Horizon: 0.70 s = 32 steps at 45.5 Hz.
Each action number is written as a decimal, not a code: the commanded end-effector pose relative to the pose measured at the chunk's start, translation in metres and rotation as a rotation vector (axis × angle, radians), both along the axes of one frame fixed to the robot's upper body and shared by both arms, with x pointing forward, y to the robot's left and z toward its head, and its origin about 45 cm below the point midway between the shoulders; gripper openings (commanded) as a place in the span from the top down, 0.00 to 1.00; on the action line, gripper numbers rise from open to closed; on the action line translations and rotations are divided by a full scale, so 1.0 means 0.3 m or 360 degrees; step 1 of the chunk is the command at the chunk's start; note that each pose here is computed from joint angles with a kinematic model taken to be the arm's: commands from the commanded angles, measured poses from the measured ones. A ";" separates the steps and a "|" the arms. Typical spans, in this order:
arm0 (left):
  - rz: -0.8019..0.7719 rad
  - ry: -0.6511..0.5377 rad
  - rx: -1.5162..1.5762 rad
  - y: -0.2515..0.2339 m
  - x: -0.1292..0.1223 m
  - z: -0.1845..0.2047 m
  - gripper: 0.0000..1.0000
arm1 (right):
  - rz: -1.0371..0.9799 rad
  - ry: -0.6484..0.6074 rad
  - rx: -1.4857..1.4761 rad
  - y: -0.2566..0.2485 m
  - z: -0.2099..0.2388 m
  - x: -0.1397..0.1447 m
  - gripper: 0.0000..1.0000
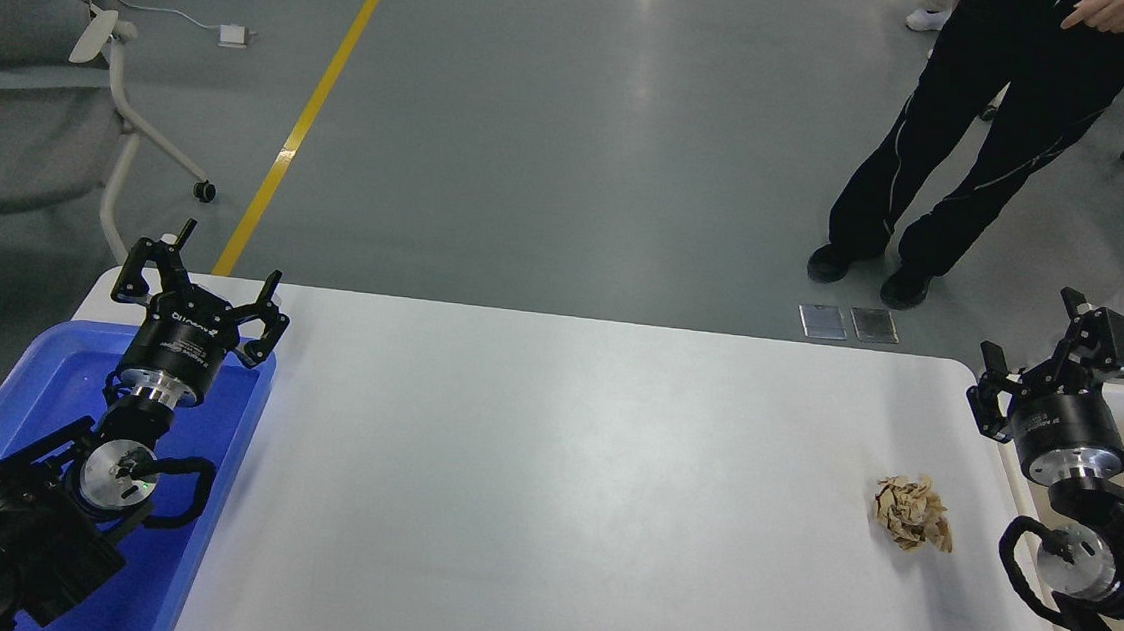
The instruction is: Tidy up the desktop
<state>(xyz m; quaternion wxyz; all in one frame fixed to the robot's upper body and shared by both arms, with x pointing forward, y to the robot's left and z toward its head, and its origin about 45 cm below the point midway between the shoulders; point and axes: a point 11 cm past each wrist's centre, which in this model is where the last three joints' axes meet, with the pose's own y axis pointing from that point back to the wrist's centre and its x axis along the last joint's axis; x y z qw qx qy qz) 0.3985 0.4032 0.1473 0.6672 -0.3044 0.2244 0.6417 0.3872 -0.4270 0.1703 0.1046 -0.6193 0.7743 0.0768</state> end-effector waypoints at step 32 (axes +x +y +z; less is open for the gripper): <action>-0.0001 0.0001 0.0000 0.000 0.000 0.000 0.00 | -0.0051 0.0005 -0.0112 -0.113 0.046 -0.027 0.00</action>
